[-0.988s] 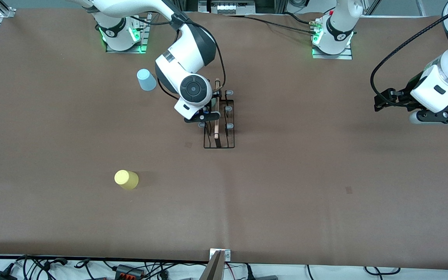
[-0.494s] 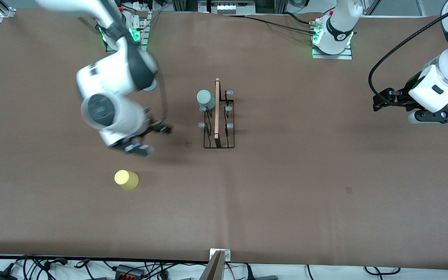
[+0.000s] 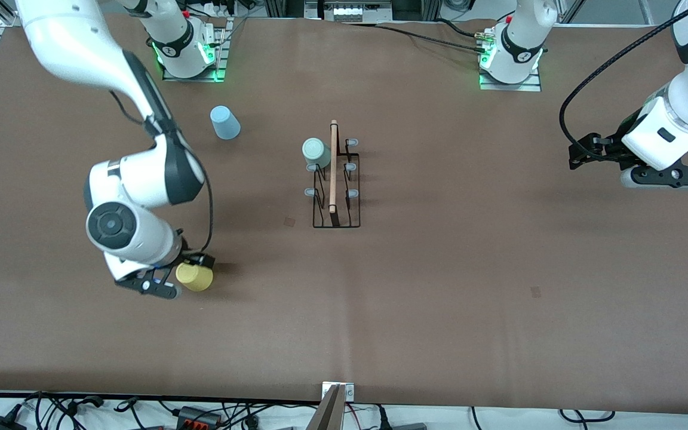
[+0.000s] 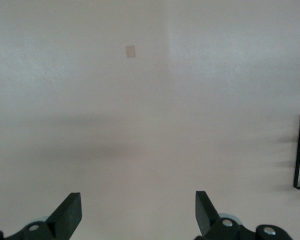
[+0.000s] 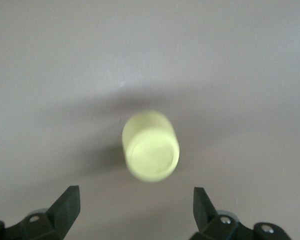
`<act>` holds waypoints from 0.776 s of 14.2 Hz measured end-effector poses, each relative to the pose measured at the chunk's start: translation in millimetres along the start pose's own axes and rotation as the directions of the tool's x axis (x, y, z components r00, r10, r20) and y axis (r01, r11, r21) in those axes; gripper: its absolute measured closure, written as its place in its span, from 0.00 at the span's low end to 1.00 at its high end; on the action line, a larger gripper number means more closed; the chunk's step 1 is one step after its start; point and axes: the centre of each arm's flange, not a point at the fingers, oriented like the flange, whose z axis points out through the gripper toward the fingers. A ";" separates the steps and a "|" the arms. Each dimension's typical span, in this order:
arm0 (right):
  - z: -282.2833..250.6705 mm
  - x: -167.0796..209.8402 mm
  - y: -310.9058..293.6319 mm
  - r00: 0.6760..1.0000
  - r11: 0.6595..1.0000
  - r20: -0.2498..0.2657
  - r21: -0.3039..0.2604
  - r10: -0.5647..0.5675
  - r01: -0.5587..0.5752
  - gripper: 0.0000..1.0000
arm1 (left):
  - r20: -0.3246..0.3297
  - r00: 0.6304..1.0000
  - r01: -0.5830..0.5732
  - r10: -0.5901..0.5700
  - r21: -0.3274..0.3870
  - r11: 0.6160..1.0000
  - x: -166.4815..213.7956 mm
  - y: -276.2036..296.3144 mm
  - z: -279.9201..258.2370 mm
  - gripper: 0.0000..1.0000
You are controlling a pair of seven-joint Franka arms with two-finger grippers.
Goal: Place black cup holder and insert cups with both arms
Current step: 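Move the right gripper to the yellow cup, then grasp the yellow cup with the right gripper and lift it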
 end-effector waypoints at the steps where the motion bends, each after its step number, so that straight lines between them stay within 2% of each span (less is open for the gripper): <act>1: 11.0 10.6 13.1 1.000 1.000 -0.015 0.011 -0.018 0.018 0.00 | 0.000 1.000 0.000 0.000 0.000 1.000 0.0 0.0 0.0 0.00; 3: 31.3 21.0 28.1 0.999 0.999 -0.025 0.022 -0.032 0.033 0.00 | 0.000 1.000 0.000 0.000 0.000 1.000 -0.1 0.0 0.1 0.00; 6: 51.5 20.7 23.9 1.000 0.998 -0.008 0.051 -0.026 0.027 0.00 | 0.000 1.000 0.000 0.000 0.000 1.000 -0.1 0.0 0.1 0.00; 8: 55.1 20.4 21.2 0.999 0.995 0.007 0.091 -0.037 0.036 0.00 | 0.000 1.000 0.000 0.000 0.000 1.000 -0.1 0.2 0.1 0.00; 11: 51.3 23.3 22.4 0.999 0.993 0.002 0.107 -0.046 0.046 0.00 | 0.000 1.000 -0.001 0.001 0.000 1.000 -0.3 0.6 -0.1 0.00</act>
